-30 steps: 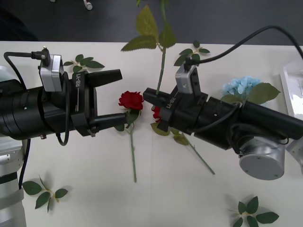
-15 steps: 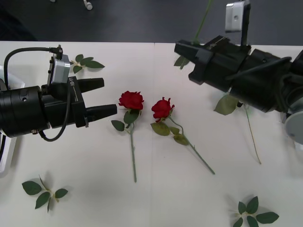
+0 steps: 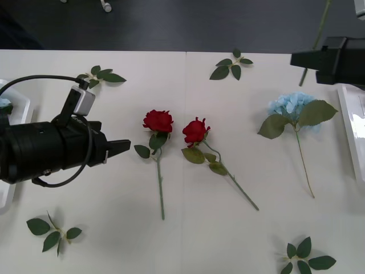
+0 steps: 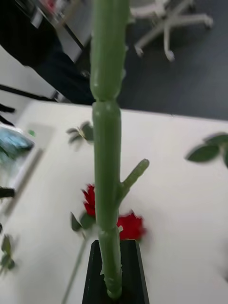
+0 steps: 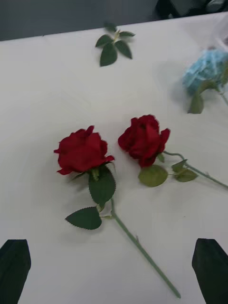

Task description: Put the red flowers into the right box and the blue flowers into the left box

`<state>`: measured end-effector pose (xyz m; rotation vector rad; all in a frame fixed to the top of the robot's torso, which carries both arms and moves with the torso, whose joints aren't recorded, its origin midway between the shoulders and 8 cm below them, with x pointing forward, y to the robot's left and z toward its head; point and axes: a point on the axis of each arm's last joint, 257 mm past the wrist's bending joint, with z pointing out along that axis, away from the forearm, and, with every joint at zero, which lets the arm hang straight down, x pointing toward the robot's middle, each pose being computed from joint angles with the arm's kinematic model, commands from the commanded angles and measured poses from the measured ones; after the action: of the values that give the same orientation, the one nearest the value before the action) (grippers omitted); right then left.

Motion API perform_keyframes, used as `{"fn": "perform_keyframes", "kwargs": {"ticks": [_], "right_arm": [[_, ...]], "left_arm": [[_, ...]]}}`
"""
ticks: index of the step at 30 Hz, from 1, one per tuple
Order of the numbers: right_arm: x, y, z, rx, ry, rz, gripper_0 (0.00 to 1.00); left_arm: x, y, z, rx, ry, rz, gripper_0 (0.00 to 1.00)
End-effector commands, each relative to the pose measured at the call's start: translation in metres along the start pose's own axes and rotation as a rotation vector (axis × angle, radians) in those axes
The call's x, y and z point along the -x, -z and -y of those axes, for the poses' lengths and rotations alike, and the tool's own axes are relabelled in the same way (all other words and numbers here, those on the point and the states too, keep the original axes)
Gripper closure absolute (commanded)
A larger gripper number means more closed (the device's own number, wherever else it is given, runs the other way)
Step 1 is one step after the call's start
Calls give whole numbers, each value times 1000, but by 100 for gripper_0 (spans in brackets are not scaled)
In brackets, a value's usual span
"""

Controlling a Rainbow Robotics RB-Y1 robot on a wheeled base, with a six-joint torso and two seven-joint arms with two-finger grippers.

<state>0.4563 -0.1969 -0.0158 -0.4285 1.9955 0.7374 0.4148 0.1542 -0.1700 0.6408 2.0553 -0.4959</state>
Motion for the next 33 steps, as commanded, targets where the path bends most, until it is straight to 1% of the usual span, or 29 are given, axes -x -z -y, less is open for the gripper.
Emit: {"fn": "perform_keyframes", "kwargs": {"ticks": [1, 4, 7, 10, 16, 22, 29, 33], "right_arm": [[-8, 33, 51, -141, -63, -131, 100], [-32, 64, 103, -267, -125, -260, 100], [-49, 90, 142, -381, -156, -341, 100], [-62, 119, 180, -516, -164, -405, 100], [-91, 161, 234, -709, -190, -464, 100], [-124, 206, 282, -914, -153, -527, 100], [-166, 240, 313, -1032, -178, -591, 100], [-179, 249, 330, -1093, -171, -579, 100]], "left_arm": [[0, -12, 10, 49, 114, -28, 0], [-8, -28, 7, 127, 167, -66, 0], [-12, -39, 7, 180, 200, -98, 0], [-21, -53, 4, 221, 281, -159, 0], [-26, -79, -1, 285, 389, -233, 0], [-30, -108, -6, 327, 489, -283, 0], [-44, -132, -13, 374, 496, -362, 0], [-53, -141, -19, 390, 509, -405, 0]]}}
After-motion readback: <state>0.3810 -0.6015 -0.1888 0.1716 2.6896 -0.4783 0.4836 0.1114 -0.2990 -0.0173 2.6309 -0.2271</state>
